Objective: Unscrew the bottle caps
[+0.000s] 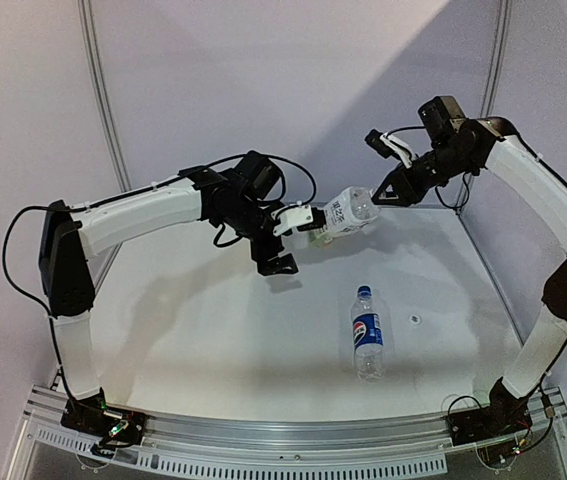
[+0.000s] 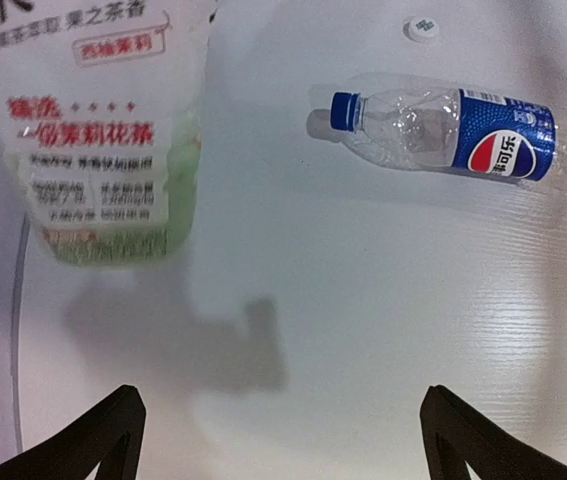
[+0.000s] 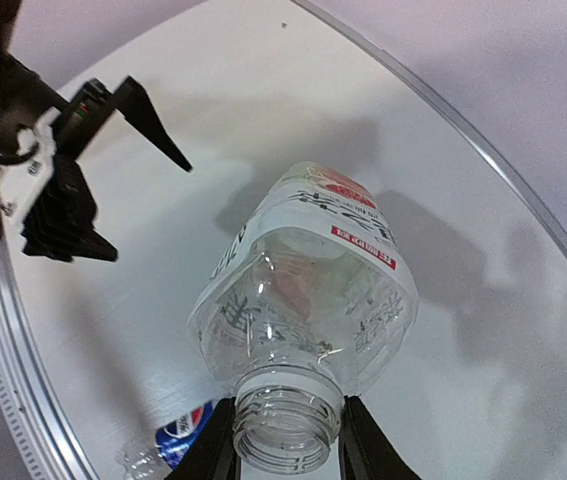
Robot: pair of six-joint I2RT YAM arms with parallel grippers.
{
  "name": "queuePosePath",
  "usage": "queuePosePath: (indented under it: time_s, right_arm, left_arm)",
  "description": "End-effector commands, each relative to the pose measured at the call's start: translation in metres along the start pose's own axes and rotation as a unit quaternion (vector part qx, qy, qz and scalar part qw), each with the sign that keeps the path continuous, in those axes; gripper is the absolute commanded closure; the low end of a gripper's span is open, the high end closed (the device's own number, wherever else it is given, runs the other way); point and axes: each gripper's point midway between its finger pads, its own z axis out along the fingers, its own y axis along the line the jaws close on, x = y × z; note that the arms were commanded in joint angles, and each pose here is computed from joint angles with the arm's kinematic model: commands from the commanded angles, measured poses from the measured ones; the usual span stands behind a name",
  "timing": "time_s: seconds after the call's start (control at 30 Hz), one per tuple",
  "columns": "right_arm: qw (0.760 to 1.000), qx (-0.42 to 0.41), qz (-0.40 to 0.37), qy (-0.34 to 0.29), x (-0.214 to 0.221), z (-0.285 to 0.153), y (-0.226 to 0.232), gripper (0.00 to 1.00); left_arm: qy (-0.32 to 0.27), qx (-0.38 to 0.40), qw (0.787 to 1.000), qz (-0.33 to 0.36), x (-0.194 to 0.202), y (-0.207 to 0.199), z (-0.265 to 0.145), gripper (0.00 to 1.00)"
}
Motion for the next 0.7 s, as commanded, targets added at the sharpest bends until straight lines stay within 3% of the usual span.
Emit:
queuePosePath:
  time_s: [0.0, 0.33, 0.67]
  right_arm:
    - [0.993, 0.075, -0.034, 0.087, 0.033, -0.002, -0.030, 1.00]
    - [0.978, 0.114, -0.017, 0.172, 0.069, -0.028, -0.053, 1.00]
    - [0.961, 0.126, 0.090, 0.228, 0.100, -0.033, -0.084, 1.00]
  left_arm:
    - [-0.014, -0.020, 1.000, -0.007, -0.009, 0.009, -0.015, 0.01]
    - [-0.009, -0.009, 1.000, 0.003, -0.012, -0.008, -0.010, 0.01]
    - [-0.014, 0.003, 1.000, 0.002, -0.014, -0.019, -0.016, 0.01]
